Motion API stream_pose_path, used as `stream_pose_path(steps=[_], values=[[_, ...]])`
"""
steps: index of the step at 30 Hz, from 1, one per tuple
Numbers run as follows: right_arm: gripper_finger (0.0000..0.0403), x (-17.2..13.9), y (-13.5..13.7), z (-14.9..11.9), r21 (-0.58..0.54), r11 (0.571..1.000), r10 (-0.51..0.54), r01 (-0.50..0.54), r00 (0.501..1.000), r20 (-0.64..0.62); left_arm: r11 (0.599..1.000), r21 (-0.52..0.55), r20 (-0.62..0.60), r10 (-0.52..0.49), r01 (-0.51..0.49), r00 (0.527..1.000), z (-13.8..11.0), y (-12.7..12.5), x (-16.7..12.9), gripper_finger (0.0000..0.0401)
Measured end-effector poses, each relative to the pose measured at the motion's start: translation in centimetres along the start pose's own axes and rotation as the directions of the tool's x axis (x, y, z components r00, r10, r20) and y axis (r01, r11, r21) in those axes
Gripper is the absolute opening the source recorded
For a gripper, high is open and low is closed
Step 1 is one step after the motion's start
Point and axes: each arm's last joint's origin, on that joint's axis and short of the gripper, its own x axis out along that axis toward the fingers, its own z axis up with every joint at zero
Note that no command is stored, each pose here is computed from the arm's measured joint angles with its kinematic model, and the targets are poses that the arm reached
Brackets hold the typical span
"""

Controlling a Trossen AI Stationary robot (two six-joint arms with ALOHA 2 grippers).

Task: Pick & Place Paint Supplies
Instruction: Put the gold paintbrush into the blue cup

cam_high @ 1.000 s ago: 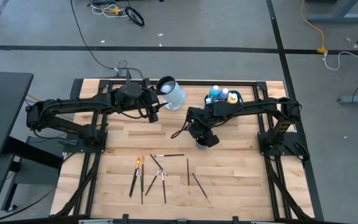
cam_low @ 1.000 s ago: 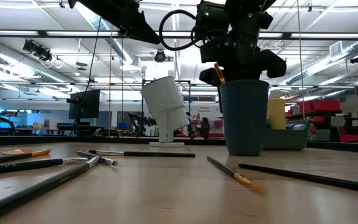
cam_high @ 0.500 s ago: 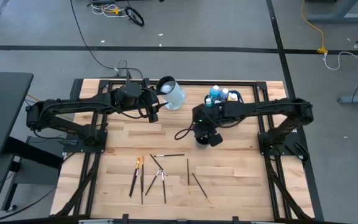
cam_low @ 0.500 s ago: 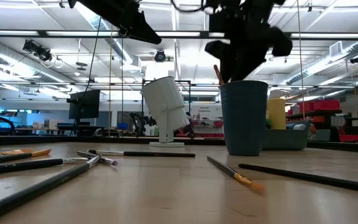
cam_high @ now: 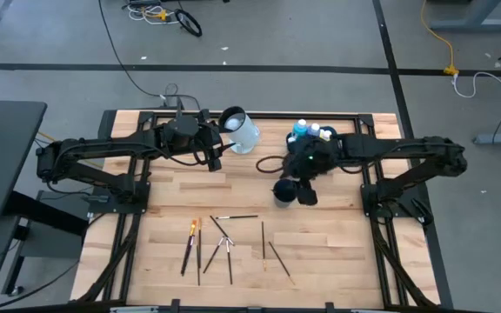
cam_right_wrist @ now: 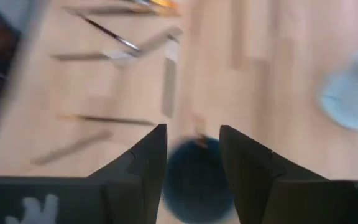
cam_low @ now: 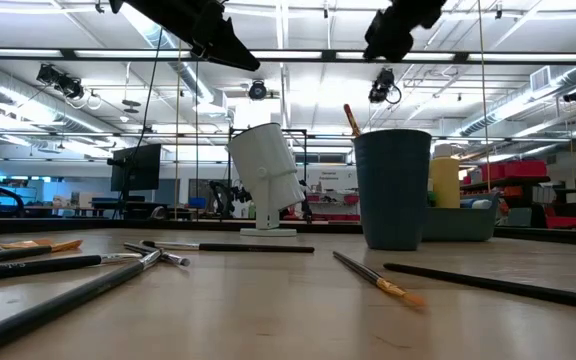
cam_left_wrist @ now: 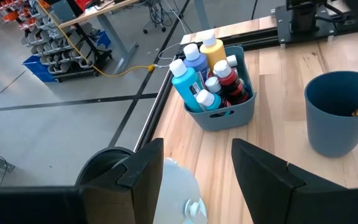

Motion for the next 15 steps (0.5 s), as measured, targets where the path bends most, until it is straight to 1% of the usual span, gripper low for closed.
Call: stream_pose_path(steps=[3, 5, 10, 13, 15], values=[[0.0151, 0.4, 0.9, -0.9, -0.037, 0.992, 0.122, -0.119, 0.989, 0.088, 1.000, 0.000, 0.000, 0.000, 0.000, 1.000, 0.0, 0.0, 0.0, 0.0198], [0.0151, 0.8, 1.3, -1.7, -0.080, 0.985, 0.163, -0.153, 0.976, 0.146, 1.000, 0.000, 0.000, 0.000, 0.000, 1.000, 0.0, 0.0, 0.0, 0.0198], [0.0151, 1.4, 1.6, -4.1, -0.141, 0.982, 0.165, -0.127, 0.936, 0.310, 1.000, 0.001, 0.001, 0.001, -0.001, 1.000, 0.0, 0.0, 0.0, 0.0198], [0.0151, 1.4, 1.7, -5.6, -0.185, 0.978, 0.164, -0.093, 0.892, 0.420, 0.997, 0.076, 0.054, 0.018, -0.022, 0.998, 0.5, 0.2, 0.0, 0.0198], [0.0151, 1.6, 1.7, -6.7, -0.210, 0.975, 0.164, -0.067, 0.856, 0.490, 0.995, 0.098, 0.088, 0.029, -0.038, 0.996, 0.9, 0.3, 0.0, 0.0198]])
